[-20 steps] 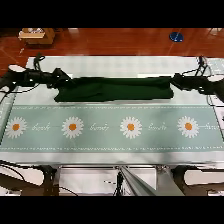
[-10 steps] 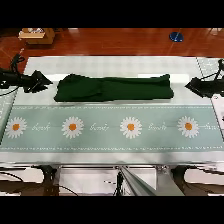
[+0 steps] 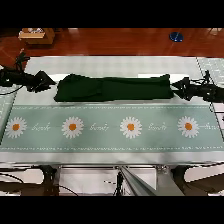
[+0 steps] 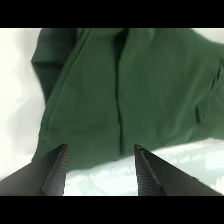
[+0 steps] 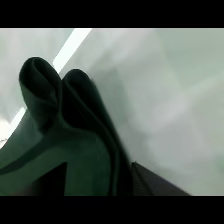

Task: Fold the shirts.

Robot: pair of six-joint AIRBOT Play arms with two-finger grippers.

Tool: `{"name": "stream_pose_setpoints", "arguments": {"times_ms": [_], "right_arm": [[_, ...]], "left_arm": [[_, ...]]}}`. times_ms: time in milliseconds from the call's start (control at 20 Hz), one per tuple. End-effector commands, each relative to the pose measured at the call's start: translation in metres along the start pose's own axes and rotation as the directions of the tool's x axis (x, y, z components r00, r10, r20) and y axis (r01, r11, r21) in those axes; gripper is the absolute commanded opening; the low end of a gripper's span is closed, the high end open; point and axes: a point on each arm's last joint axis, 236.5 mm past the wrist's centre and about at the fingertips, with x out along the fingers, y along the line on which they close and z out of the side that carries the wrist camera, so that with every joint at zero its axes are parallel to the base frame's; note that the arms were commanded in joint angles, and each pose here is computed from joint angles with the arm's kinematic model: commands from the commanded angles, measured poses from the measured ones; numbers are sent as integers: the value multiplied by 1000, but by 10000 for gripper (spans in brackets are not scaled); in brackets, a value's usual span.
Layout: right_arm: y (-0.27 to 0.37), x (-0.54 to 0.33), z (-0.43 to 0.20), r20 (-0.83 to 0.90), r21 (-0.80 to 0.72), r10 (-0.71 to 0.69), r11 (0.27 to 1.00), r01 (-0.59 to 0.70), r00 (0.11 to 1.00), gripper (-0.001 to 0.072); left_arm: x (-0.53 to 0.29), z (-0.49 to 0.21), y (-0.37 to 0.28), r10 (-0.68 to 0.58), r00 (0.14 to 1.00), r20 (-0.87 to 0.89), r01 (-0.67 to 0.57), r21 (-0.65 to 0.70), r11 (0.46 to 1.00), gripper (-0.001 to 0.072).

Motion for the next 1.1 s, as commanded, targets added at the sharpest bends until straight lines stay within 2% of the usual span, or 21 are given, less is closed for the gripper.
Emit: {"name": "stream_pose_setpoints", "arguments": {"times_ms": [0, 150, 200, 250, 300, 350, 400, 450, 600, 750, 900, 1050], "right_arm": [[-2, 9, -9, -34, -2, 0, 1000, 0, 999, 459], [0, 32, -31, -85, -64, -49, 997, 43, 995, 444], [3, 40, -38, -97, -77, -54, 996, 46, 994, 360], [7, 47, -42, -97, -110, -58, 993, 48, 994, 214], [16, 50, -41, -95, -145, -46, 989, 32, 994, 68], [29, 48, -39, -100, -188, -21, 982, 1, 995, 20], [45, 42, -35, -107, -231, 6, 972, -30, 994, 20], [61, 32, -29, -99, -262, 27, 964, -53, 995, 19], [114, -12, -10, -44, -376, 76, 922, -87, 996, 19], [146, -57, -9, 13, -465, 52, 885, -40, 999, 19], [160, -94, -25, 29, -524, -9, 851, 23, 1000, 19], [177, -125, -47, 24, -551, -16, 834, 27, 1000, 19]], "left_arm": [[6, 7, -8, 6, 1000, 28, -7, 24, 1000, 513], [10, 9, -14, 7, 999, 41, -9, 40, 999, 513], [11, 9, -16, 7, 999, 40, -9, 43, 999, 513], [12, 9, -16, 6, 999, 40, -8, 44, 999, 502], [12, 9, -17, 3, 999, 40, -5, 42, 999, 394], [11, 9, -17, 3, 999, 41, -4, 43, 999, 245], [10, 9, -20, -5, 999, 42, 4, 41, 999, 100], [9, 10, -26, -26, 999, 48, 24, 35, 999, 29], [4, 22, -70, -198, 975, 97, 202, -30, 979, 29], [9, 20, -127, -349, 932, 99, 348, 28, 937, 29], [33, -8, -165, -377, 926, 7, 376, 76, 924, 28], [59, -40, -203, -388, 918, -74, 395, 128, 910, 29]]}}
